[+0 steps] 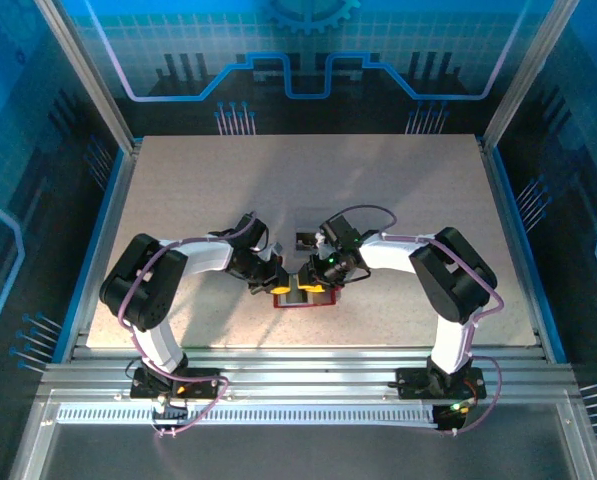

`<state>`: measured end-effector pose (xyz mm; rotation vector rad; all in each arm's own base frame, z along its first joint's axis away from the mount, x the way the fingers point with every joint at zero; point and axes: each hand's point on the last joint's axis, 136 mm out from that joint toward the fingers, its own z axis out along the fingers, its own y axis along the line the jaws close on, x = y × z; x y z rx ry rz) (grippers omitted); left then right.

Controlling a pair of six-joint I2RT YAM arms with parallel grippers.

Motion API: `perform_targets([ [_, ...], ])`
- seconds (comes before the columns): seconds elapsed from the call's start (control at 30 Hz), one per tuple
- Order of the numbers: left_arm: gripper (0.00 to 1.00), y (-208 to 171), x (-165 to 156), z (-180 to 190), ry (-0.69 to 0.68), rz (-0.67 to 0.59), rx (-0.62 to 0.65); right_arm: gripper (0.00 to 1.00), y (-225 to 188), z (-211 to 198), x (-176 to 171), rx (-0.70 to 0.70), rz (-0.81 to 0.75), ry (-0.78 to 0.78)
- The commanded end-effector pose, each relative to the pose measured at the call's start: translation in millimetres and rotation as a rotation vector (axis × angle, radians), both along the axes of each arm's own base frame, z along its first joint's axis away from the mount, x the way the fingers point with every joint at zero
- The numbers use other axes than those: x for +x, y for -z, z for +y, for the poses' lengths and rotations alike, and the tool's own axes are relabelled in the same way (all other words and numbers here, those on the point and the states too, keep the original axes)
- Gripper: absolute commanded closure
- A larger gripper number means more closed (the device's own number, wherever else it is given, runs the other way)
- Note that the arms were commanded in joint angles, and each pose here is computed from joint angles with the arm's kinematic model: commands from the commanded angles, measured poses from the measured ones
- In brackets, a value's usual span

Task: Take the credit cards out of the card holder

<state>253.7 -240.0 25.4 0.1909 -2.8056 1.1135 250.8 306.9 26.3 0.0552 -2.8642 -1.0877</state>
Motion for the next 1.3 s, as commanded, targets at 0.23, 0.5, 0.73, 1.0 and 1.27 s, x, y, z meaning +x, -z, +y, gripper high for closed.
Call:
perform_targets([
  [0.23,1.0,3,-6,4,0.018,0.013,0.043,0.71,-10,-13,-4,-0.083,-0.025,0.011],
  [0.5,1.0,9,-8,7,0.022,0.02,0.061,0.71,-16,-9,-1,-0.014,-0.029,0.027],
  [0.73,1.0,9,-8,7,0.021,0.021,0.062,0.74,-10,-1,-4,0.095,0.006,0.033],
  [1.0,1.0,8,-8,7,0.021,0.02,0.058,0.74,-4,6,-14,0.139,0.06,0.0],
  [1.27,1.0,7,-7,7,0.017,0.018,0.058,0.74,11,-6,-15,0.02,0.055,-0.006],
])
